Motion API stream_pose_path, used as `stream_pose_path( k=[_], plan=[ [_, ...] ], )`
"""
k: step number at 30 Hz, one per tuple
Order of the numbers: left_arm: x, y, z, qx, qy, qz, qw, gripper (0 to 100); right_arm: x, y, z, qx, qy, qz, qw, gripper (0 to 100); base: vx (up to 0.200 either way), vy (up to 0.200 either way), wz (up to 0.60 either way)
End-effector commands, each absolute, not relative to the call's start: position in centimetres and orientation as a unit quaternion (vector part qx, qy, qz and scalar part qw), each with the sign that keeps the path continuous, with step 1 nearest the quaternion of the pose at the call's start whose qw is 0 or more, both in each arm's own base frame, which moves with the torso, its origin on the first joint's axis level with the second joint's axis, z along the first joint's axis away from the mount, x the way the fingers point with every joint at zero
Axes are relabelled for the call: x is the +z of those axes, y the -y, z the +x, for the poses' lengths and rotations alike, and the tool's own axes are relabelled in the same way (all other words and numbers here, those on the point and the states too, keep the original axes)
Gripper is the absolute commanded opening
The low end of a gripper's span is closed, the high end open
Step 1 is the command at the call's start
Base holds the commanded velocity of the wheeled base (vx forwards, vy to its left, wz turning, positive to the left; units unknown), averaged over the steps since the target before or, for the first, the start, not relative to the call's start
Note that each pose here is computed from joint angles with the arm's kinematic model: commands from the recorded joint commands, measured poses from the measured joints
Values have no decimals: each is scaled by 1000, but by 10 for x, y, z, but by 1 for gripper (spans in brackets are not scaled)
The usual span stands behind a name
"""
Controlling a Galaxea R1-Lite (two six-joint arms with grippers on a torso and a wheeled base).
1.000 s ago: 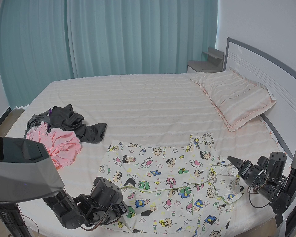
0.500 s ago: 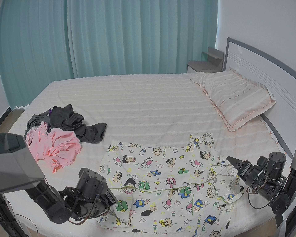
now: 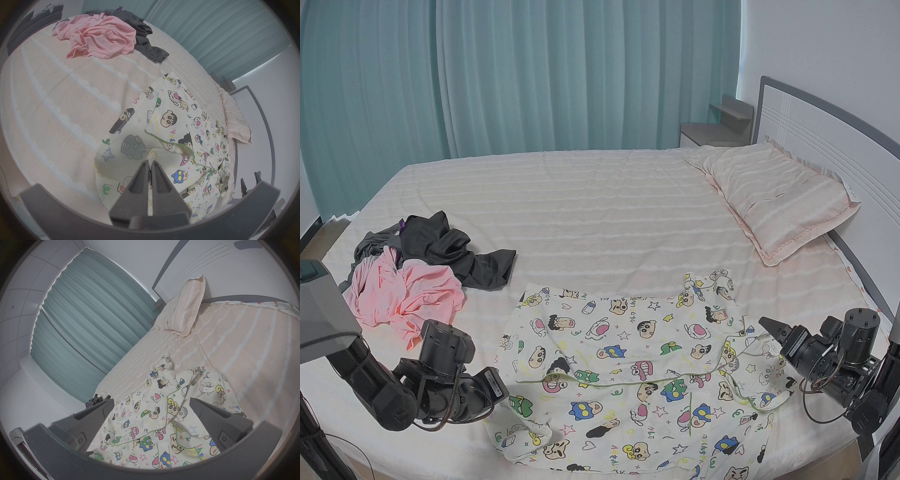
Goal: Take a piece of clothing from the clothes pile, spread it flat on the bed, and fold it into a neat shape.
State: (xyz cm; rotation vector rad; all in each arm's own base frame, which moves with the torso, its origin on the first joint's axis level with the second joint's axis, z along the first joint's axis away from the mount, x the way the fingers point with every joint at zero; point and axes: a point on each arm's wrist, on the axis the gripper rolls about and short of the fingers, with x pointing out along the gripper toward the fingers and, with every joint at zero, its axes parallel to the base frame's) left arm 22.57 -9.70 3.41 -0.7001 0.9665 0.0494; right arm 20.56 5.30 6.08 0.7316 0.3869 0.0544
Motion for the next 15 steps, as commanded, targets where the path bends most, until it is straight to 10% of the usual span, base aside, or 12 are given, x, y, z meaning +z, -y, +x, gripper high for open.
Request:
stream_pose_path(
  k=[1, 15],
  plan=[
    [34, 85, 234, 23, -452, -337, 826, 0, 60, -53, 202, 27, -189, 355, 915, 100, 0, 0, 0],
    [-5, 86, 276, -4, -425, -316, 848, 0, 60, -52, 203, 26, -189, 355, 915, 100, 0, 0, 0]
  ],
)
